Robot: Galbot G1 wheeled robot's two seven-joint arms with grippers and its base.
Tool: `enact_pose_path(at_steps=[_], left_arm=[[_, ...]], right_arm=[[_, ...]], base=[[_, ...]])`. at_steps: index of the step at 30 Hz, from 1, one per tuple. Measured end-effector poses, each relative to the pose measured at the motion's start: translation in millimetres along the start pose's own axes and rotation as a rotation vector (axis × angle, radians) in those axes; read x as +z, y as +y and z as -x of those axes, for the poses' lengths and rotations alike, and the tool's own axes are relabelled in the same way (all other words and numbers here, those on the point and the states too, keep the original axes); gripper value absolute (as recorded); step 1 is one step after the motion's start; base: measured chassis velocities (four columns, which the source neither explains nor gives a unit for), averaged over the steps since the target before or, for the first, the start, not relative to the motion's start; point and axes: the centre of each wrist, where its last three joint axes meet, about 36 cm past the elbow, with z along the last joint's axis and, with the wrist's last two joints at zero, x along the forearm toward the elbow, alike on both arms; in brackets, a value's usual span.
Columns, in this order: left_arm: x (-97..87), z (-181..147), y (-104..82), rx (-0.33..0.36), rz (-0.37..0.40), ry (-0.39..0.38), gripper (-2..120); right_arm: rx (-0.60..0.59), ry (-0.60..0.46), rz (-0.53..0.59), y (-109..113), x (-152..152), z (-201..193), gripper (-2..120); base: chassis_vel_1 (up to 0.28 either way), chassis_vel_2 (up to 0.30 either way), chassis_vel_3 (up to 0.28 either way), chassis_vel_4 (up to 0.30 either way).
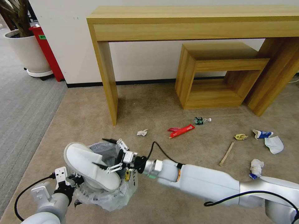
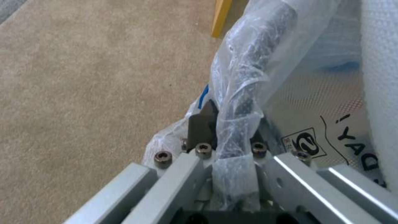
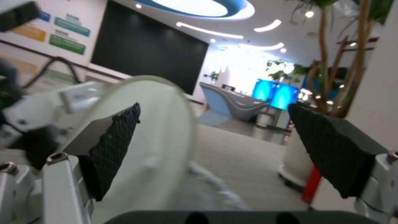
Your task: Pick up the trash bin and place the garbage on the floor into it.
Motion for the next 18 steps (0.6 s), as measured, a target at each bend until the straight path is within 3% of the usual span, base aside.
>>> enact_pose_path(at_steps=[4, 9, 10, 13, 14, 17, 18], left_arm=[[-1.2, -1.7, 2.8, -0.006, 0.010, 0.005, 0], [2.3, 2.4, 8.7, -0.021, 0.019, 0.020, 0], [2.3, 2.4, 8.7, -0.021, 0.019, 0.020, 0], [7.3, 12.4, 11.7, -0.026, 0.023, 0.034, 0], [7.3, 12.4, 11.7, -0.026, 0.023, 0.034, 0], [11.4, 18.5, 13.2, -0.030, 0.026, 0.044, 0], [11.4, 18.5, 13.2, -0.030, 0.026, 0.044, 0]], right_arm=[[0.067, 0.009, -0.025, -20.1, -15.5, -11.1, 92], [0.340, 0.082, 0.039, -26.5, -49.1, -33.4, 99], [0.340, 0.082, 0.039, -26.5, -49.1, -33.4, 99], [0.588, 0.242, 0.125, -16.2, -79.5, -70.6, 100], [0.588, 0.242, 0.125, -16.2, -79.5, -70.6, 100], [0.784, 0.387, 0.177, -9.8, -101.4, -102.7, 100], [0.784, 0.387, 0.177, -9.8, -101.4, -102.7, 100]], base=[[0.000, 0.000, 0.000, 0.000], [0.000, 0.000, 0.000, 0.000], [0.000, 0.000, 0.000, 0.000], [0.000, 0.000, 0.000, 0.000], [0.000, 0.000, 0.000, 0.000], [0.000, 0.000, 0.000, 0.000], [0.000, 0.000, 0.000, 0.000]])
